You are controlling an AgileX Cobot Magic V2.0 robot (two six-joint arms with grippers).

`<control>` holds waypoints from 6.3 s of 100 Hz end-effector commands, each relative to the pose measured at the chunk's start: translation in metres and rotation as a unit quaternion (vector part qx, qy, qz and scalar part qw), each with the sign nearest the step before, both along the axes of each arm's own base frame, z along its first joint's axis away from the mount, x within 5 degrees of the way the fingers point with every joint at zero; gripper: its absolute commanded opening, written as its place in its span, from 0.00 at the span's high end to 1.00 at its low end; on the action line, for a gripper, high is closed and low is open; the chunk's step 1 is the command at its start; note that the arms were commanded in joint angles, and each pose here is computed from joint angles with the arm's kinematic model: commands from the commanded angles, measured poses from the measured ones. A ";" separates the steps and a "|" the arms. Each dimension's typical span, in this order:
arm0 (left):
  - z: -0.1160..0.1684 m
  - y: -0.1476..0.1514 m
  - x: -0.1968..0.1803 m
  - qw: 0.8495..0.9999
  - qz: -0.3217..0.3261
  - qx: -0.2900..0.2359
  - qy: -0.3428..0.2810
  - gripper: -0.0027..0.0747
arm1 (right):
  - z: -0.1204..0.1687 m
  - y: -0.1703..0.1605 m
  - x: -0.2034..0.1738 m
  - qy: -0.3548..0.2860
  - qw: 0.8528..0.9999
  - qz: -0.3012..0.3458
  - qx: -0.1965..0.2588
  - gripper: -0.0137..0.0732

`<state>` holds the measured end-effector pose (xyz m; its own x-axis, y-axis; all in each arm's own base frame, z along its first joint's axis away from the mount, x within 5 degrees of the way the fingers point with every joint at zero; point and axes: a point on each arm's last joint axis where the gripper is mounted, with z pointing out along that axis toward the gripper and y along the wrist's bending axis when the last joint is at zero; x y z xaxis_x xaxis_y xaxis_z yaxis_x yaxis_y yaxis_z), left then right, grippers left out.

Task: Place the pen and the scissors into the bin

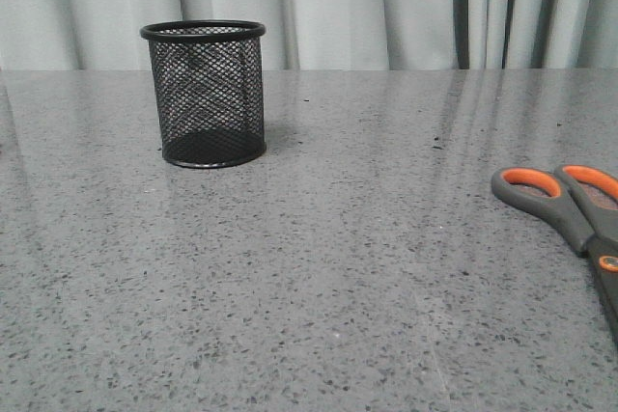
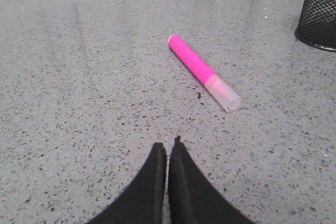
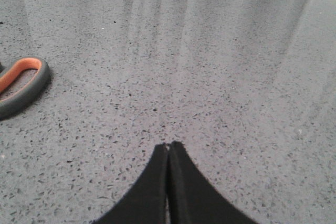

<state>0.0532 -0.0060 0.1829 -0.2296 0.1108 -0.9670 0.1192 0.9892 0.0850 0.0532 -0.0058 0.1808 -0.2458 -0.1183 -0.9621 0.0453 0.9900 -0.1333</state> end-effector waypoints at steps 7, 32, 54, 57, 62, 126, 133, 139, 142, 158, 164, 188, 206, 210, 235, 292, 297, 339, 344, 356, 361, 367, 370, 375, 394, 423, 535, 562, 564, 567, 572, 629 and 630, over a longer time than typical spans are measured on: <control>-0.009 0.000 0.000 1.000 0.003 -0.008 -0.017 0.99 | 0.000 0.000 0.000 -0.024 1.000 -0.001 -0.001 0.93; -0.009 0.000 0.000 1.000 0.003 -0.008 -0.017 0.99 | 0.000 0.000 0.000 -0.024 1.000 -0.001 -0.001 0.93; -0.009 0.000 0.000 1.000 0.003 -0.008 -0.017 0.99 | 0.000 0.000 0.000 -0.024 1.000 -0.001 -0.001 0.93; -0.009 0.000 0.000 1.000 0.003 -0.008 -0.017 0.99 | 0.000 0.000 0.000 -0.024 1.000 -0.001 -0.001 0.93; -0.009 0.000 0.000 1.000 0.003 -0.008 -0.017 0.99 | 0.000 0.000 0.000 -0.024 1.000 -0.001 -0.001 0.93; 0.026 0.011 0.001 0.906 0.068 -0.379 -0.177 0.99 | 0.053 0.000 -0.005 -0.308 0.926 0.011 0.219 0.93; 0.026 0.015 0.001 0.866 0.088 -0.460 -0.175 0.99 | 0.055 -0.001 -0.005 -0.305 0.922 0.008 0.239 0.93; 0.027 0.015 0.001 0.846 0.092 -0.497 -0.169 0.99 | 0.062 -0.001 -0.005 -0.310 0.916 0.010 0.256 0.93; 0.029 0.014 0.001 0.845 0.086 -0.500 -0.165 0.99 | 0.068 -0.001 -0.006 -0.315 0.910 0.013 0.270 0.93; 0.056 -0.002 -0.002 0.906 0.011 -0.404 -0.127 0.85 | 0.099 0.003 0.000 -0.268 0.919 0.025 0.287 0.87; 0.073 -0.005 0.000 0.926 -0.003 -0.360 -0.115 0.74 | 0.114 0.007 0.005 -0.234 0.939 0.043 0.247 0.78; 0.130 -0.021 0.048 0.974 -0.039 -0.212 0.066 0.56 | 0.151 0.022 0.038 -0.049 0.970 0.083 0.225 0.44; 0.156 -0.026 0.104 0.957 -0.021 -0.160 0.239 0.56 | 0.149 0.034 0.056 0.036 0.968 0.105 0.226 0.44; 0.158 -0.026 0.116 0.952 -0.013 -0.140 0.273 0.56 | 0.148 0.036 0.057 0.042 0.966 0.109 0.231 0.44; 0.140 -0.025 0.177 0.921 0.019 -0.101 0.377 0.56 | 0.144 0.040 0.054 0.069 0.962 0.121 0.236 0.44; 0.084 -0.033 0.232 0.887 0.046 -0.100 0.449 0.60 | 0.144 0.040 0.054 0.073 0.962 0.121 0.235 0.44; 0.081 -0.035 0.234 0.885 0.043 -0.096 0.454 0.60 | 0.144 0.040 0.054 0.073 0.962 0.121 0.235 0.44; 0.092 -0.049 0.242 0.920 0.004 -0.105 0.378 0.99 | 0.141 0.040 0.053 0.091 0.960 0.118 0.235 0.44; 0.112 -0.053 0.240 0.942 -0.013 -0.118 0.314 0.99 | 0.140 0.040 0.053 0.094 0.960 0.117 0.235 0.44; 0.167 -0.066 0.227 0.980 -0.060 -0.139 0.131 0.99 | 0.140 0.040 0.053 0.095 0.960 0.117 0.234 0.44; 0.187 -0.074 0.219 0.983 -0.078 -0.155 0.064 0.99 | 0.140 0.040 0.053 0.095 0.960 0.117 0.234 0.44; 0.204 -0.084 0.212 0.980 -0.090 -0.178 0.002 0.99 | 0.140 0.040 0.053 0.093 0.960 0.117 0.235 0.44; 0.211 -0.091 0.207 0.977 -0.100 -0.188 -0.028 0.99 | 0.140 0.040 0.053 0.092 0.960 0.118 0.235 0.44; 0.217 -0.103 0.203 0.972 -0.116 -0.196 -0.058 0.99 | 0.141 0.040 0.053 0.090 0.961 0.118 0.235 0.44; 0.208 -0.153 0.199 0.960 -0.175 -0.205 -0.073 0.99 | 0.141 0.040 0.053 0.090 0.961 0.118 0.235 0.44; 0.165 -0.185 0.220 0.966 -0.184 -0.180 -0.016 0.99 | 0.138 0.040 0.052 0.104 0.960 0.115 0.233 0.44; 0.259 -0.101 0.090 0.940 -0.260 -0.171 -0.139 0.41 | 0.218 0.066 0.069 0.159 0.951 0.199 0.176 0.49; 0.276 -0.072 0.045 0.927 -0.278 -0.181 -0.173 0.41 | 0.178 0.117 0.123 0.328 0.917 0.185 0.130 0.50; 0.276 -0.071 0.043 0.927 -0.280 -0.180 -0.172 0.41 | 0.174 0.118 0.124 0.345 0.913 0.178 0.128 0.49; 0.276 -0.069 0.040 0.927 -0.282 -0.178 -0.170 0.41 | 0.169 0.119 0.126 0.364 0.907 0.168 0.126 0.47; 0.275 -0.068 0.037 0.927 -0.286 -0.176 -0.166 0.41 | 0.161 0.121 0.129 0.391 0.899 0.154 0.120 0.43; 0.274 -0.068 0.036 0.927 -0.289 -0.177 -0.158 0.41 | 0.091 0.119 0.133 0.459 0.869 0.032 0.182 0.32; 0.274 -0.068 0.036 0.927 -0.289 -0.177 -0.158 0.41 | 0.091 0.119 0.133 0.457 0.870 0.030 0.183 0.32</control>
